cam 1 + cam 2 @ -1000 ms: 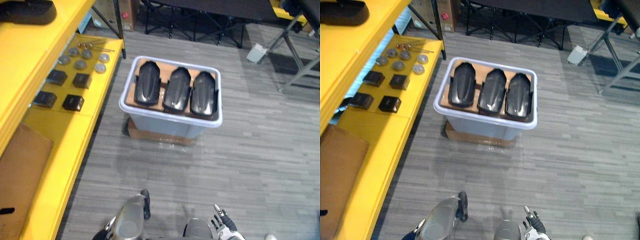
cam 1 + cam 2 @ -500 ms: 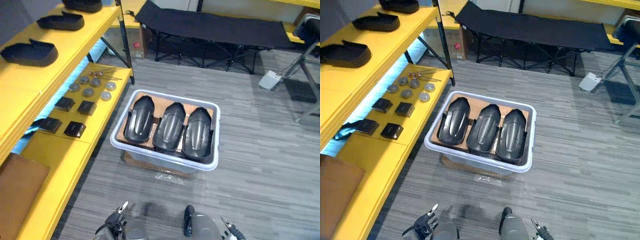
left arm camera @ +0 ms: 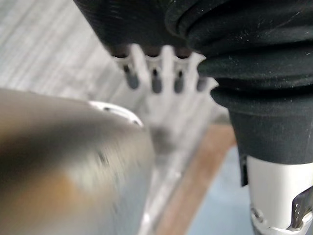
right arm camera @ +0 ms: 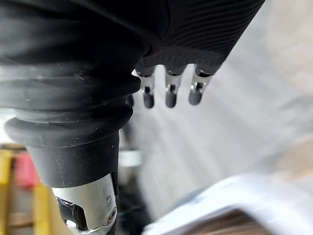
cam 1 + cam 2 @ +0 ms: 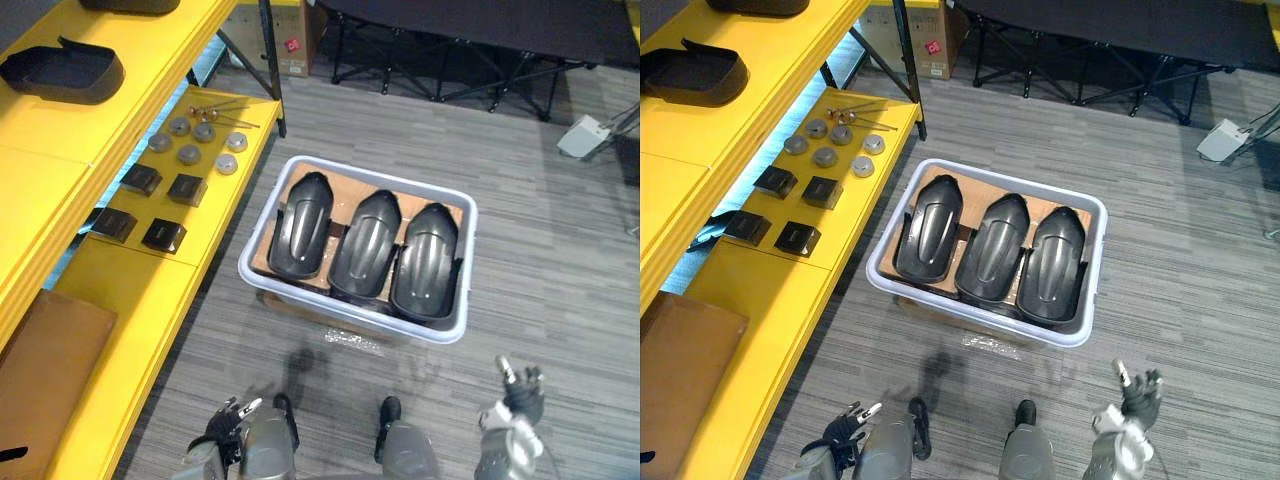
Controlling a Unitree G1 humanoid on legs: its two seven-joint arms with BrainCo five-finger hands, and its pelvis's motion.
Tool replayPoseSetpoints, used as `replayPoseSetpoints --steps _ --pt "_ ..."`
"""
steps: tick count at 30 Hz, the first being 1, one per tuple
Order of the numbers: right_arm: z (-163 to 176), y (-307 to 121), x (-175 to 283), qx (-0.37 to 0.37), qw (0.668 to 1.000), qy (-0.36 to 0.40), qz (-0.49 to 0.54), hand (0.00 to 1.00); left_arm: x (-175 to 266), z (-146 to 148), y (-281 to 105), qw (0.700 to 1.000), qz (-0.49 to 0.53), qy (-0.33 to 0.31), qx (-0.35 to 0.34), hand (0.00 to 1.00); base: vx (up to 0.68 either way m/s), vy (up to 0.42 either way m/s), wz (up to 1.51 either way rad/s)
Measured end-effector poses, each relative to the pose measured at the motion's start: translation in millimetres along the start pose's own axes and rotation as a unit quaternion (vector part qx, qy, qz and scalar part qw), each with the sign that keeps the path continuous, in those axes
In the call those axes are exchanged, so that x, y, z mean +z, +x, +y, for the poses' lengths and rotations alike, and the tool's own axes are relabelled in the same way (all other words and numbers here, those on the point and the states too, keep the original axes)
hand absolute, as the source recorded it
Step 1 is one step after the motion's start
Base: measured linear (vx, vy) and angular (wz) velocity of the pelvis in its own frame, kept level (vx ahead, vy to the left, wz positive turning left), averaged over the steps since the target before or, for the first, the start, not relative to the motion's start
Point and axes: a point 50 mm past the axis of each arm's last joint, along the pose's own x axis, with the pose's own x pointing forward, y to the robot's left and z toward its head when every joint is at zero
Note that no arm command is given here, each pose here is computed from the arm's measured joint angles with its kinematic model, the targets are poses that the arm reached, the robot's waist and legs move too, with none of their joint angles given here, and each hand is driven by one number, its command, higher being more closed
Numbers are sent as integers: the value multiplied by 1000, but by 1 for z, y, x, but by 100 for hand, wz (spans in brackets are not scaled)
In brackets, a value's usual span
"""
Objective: Walk over and take plastic housings, then place them on the shelf
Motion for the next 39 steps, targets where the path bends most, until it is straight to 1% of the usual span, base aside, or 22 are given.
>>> replayPoseSetpoints --steps 2,5,8,10,15,18,20,23,25,30,31,34,38,39 --pt "22 23 39 -10 997 31 -72 0 14 -8 2 999 -26 17 -21 0 20 56 25" --pt "35 47 81 -25 990 47 -127 0 27 -13 4 997 -43 43 -40 0 -10 19 38" --pt "47 67 100 -47 991 25 -121 0 33 -12 5 996 -53 58 -46 0 -33 1 29" --pt "56 79 106 -49 994 10 -97 0 36 -14 5 995 -59 57 -49 0 -46 4 20" --pt "71 100 115 -43 995 -72 -46 0 40 -15 7 996 -66 30 -56 0 -62 10 11" --pt "83 108 133 -33 993 -97 -54 0 32 -9 9 998 -43 -20 -45 0 -91 15 6" --pt "88 111 139 -27 989 -131 -59 0 23 -6 10 998 -18 -43 -36 0 -105 16 5" --pt "93 111 134 -19 986 -162 -40 0 18 -5 10 998 -9 -52 -33 0 -72 0 10" --pt "100 110 130 -3 979 -202 -34 0 17 -5 10 998 -7 -55 -34 0 -70 -16 -4" --pt "107 110 122 29 966 -258 -6 0 16 -10 10 995 -6 -76 -67 0 -45 -17 -3" --pt "109 110 122 40 960 -278 -3 100 15 -12 11 994 -6 -88 -72 0 -23 -24 -3" --pt "111 112 125 54 946 -319 2 100 11 -11 11 991 -1 -116 -70 0 7 -10 1" --pt "105 116 136 34 925 -379 2 100 11 -11 11 990 -2 -119 -71 0 34 -25 1" --pt "104 117 138 29 918 -394 4 100 11 -11 11 989 -6 -130 -72 0 0 0 0"
